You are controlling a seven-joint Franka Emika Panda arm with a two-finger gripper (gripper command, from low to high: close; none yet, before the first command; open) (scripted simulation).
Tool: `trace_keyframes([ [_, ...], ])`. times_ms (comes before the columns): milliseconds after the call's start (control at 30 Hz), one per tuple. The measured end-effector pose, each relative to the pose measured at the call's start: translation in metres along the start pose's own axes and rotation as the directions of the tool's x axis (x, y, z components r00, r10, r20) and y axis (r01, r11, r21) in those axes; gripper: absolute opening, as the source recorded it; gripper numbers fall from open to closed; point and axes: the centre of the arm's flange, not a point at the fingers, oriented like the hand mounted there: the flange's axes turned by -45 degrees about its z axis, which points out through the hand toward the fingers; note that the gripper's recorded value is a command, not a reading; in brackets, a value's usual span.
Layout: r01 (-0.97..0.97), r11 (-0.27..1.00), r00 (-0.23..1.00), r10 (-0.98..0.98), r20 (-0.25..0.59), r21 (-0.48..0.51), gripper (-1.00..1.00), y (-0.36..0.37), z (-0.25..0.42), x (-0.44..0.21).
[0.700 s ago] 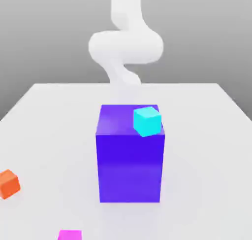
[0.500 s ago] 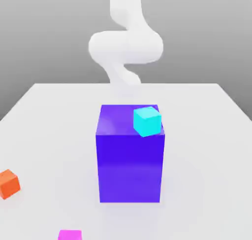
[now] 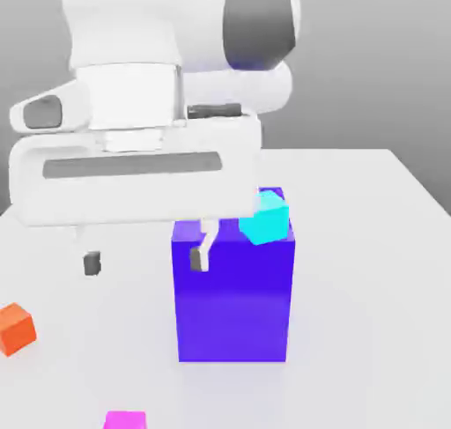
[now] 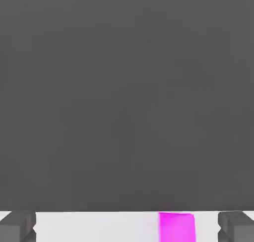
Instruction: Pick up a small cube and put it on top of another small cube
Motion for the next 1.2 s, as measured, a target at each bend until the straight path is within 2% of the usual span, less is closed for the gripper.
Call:
trace_keyframes([
  [267,0.0,0.999,0.982,0.007,0.19,-0.04,0.0,0.038,0.133,-0.038],
  [433,0.002,0.999,0.975,0.008,0.22,-0.049,0.0,0.047,0.206,-0.058],
  [467,0.002,0.999,0.975,0.009,0.221,-0.049,-1.0,0.048,0.214,-0.061],
  [667,0.002,0.999,0.975,0.009,0.221,-0.048,-1.0,0.048,0.218,-0.062],
  [833,0.005,0.999,0.975,0.005,0.221,-0.047,-1.0,0.044,0.165,-0.049],
  [1000,0.379,0.924,0.898,-0.38,0.224,0.048,-1.0,-0.07,0.156,-0.014],
  [1200,0.755,0.638,0.615,-0.769,0.177,0.15,-1.0,-0.221,0.147,-0.008],
])
